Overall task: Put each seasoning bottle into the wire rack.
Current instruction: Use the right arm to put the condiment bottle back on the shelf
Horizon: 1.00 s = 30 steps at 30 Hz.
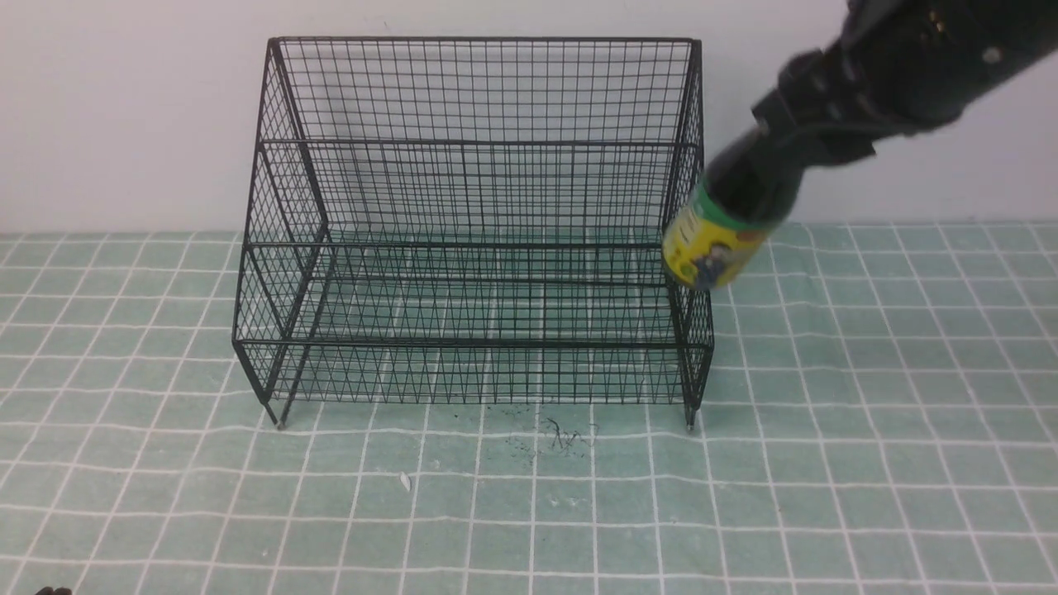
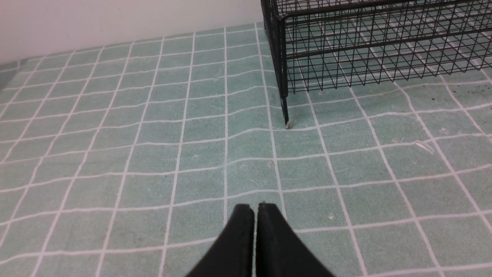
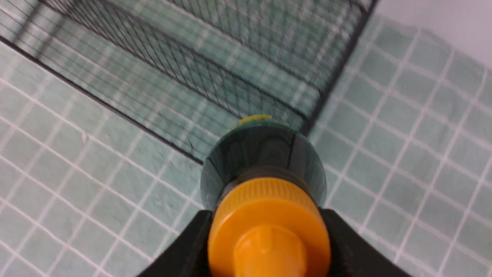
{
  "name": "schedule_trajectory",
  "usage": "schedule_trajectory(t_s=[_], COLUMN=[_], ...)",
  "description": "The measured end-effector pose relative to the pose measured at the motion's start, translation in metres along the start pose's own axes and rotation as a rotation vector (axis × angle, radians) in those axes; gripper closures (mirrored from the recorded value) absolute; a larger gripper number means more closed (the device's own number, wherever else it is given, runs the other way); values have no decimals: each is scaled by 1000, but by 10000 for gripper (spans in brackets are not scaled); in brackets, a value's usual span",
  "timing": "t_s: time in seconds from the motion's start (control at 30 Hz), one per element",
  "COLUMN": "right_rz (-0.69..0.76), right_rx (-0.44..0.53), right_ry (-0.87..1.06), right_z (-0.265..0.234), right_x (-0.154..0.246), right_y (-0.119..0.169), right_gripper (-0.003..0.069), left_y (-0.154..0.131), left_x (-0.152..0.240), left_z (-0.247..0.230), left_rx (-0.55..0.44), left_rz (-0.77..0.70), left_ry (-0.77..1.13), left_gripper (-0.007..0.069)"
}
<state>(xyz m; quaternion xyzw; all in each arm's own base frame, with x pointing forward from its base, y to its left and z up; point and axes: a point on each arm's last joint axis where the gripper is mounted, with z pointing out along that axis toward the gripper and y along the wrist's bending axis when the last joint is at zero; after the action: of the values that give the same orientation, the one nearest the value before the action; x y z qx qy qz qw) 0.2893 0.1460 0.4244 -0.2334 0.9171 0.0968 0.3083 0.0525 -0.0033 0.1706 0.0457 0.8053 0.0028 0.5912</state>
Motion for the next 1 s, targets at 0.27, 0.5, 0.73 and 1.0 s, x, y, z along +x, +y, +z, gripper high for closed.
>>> schedule_trajectory(t_s=[0.27,0.5,0.73,1.0], right_rz=[-20,-24,-28,-21], right_rx=[-50,-124,-108,-105], right_ry=[20,112,163,258], right_z=[34,83,107,152], right_x=[-22,-23,-20,-12], right_y=[2,6,3,0], right_gripper=[359,359,359,361], left_y=[0,0,0,0], left_x=[0,0,0,0], left_z=[0,0,0,0], left_rx=[0,0,0,0], left_rz=[0,0,0,-11], left_ry=[0,0,0,0], left_gripper=[631,631,631,631])
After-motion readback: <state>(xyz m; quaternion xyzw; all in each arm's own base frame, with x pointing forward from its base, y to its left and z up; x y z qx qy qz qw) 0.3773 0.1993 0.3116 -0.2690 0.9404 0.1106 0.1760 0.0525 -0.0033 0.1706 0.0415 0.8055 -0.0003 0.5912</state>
